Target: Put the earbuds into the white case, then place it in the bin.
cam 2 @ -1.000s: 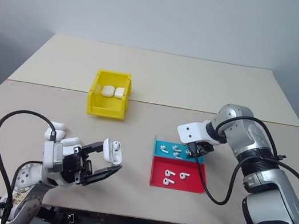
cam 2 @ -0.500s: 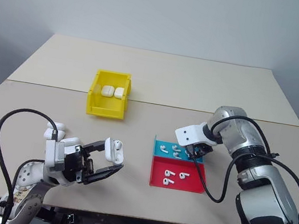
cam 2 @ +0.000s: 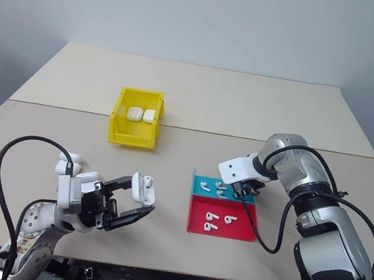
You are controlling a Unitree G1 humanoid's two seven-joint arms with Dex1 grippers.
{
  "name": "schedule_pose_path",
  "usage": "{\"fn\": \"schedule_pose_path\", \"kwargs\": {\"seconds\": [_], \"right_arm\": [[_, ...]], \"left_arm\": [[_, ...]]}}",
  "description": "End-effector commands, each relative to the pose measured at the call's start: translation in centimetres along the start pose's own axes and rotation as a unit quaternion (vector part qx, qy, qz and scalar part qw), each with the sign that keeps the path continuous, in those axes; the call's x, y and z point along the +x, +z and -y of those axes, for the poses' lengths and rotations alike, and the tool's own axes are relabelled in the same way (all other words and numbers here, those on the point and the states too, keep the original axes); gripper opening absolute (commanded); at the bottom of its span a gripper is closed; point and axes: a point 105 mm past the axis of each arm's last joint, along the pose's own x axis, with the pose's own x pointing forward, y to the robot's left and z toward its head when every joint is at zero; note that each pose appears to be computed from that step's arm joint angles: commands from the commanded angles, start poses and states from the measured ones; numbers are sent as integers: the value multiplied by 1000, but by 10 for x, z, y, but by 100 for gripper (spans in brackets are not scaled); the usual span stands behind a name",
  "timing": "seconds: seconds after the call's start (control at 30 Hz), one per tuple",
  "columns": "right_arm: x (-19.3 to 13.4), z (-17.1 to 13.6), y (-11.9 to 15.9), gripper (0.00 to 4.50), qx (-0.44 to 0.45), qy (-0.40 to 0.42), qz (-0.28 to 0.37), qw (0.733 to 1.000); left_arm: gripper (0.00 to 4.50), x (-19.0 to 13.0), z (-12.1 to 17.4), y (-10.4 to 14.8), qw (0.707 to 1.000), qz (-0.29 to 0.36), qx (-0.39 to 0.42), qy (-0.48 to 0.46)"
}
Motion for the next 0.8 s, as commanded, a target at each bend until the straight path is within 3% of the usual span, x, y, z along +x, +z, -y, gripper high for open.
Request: {"fn": "schedule_pose_path", "kwargs": {"seconds": [0.03, 0.1, 0.43, 0.57, 0.8], "right_arm": [[-5, 2, -2, 189, -8, -7, -8, 1000], [-6, 1, -3, 151, -12, -6, -9, 1000], [-4, 1, -4, 151, -16, -6, -10, 1000], [-4, 0, -4, 75, -18, -5, -10, 1000], [-10, 2, 2, 75, -13, -24, 12, 1000]], "left_arm": [[276, 6, 2, 12, 1000, 17, 17, -12], [276, 6, 2, 12, 1000, 18, 17, -12], [276, 6, 2, 12, 1000, 20, 18, -12], [276, 7, 2, 12, 1000, 20, 18, -12], [276, 8, 2, 13, 999, 23, 18, -14]]}}
